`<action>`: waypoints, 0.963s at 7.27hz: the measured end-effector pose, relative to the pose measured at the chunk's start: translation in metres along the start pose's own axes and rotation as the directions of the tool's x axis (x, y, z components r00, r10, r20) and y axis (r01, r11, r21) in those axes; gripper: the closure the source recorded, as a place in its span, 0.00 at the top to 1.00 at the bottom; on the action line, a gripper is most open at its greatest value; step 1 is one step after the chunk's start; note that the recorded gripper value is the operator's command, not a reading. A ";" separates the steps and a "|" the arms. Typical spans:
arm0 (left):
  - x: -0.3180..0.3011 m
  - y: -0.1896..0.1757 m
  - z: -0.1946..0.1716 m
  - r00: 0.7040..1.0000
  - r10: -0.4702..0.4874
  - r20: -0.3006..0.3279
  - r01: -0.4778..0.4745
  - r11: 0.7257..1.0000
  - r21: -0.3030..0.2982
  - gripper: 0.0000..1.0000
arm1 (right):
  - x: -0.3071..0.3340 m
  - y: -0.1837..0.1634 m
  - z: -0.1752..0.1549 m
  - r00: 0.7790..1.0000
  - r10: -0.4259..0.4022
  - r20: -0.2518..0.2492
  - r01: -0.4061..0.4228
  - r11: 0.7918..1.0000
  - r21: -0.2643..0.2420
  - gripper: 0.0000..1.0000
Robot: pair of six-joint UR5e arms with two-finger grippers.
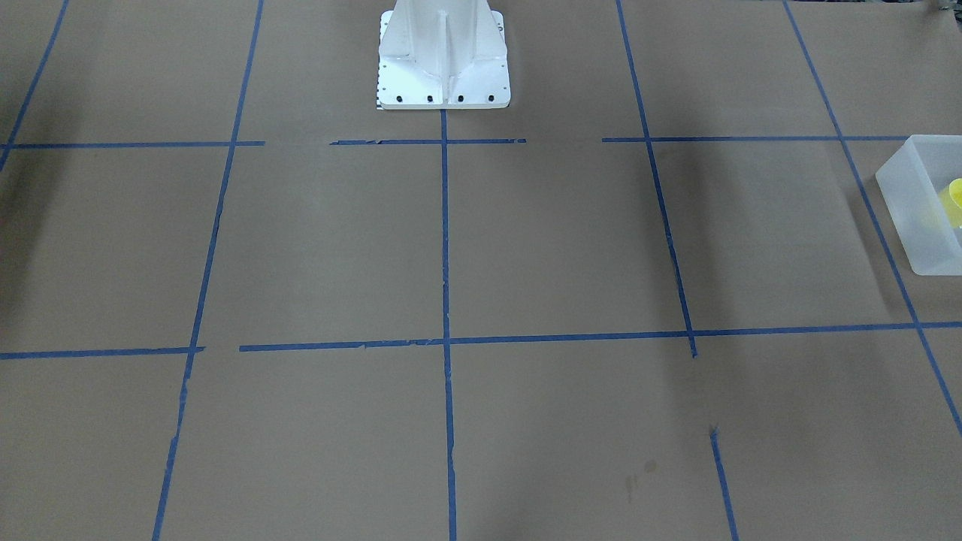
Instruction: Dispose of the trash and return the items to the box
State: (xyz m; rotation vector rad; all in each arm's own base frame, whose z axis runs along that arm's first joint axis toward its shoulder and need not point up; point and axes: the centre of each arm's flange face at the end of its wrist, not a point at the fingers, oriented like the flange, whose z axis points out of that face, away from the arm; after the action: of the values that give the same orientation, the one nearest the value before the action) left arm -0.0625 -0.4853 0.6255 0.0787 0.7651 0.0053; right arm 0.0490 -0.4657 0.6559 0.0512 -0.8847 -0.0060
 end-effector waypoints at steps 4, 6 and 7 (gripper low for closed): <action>-0.002 0.002 0.002 1.000 -0.006 -0.001 0.006 1.000 -0.003 1.00 | -0.002 0.000 -0.001 0.999 0.049 0.001 -0.049 0.999 0.003 1.00; -0.004 0.002 0.004 1.000 -0.007 -0.001 0.007 1.000 -0.004 1.00 | -0.003 -0.001 -0.002 0.998 0.056 0.000 -0.056 0.998 0.006 1.00; -0.004 0.002 0.005 1.000 -0.007 -0.001 0.007 1.000 -0.004 1.00 | -0.003 -0.002 -0.003 0.999 0.054 -0.002 -0.054 0.999 0.008 1.00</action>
State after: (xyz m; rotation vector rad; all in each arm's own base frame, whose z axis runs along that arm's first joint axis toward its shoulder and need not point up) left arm -0.0624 -0.4839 0.6321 0.0721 0.7664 0.0002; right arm 0.0491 -0.4673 0.6514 0.0349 -0.8836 0.0479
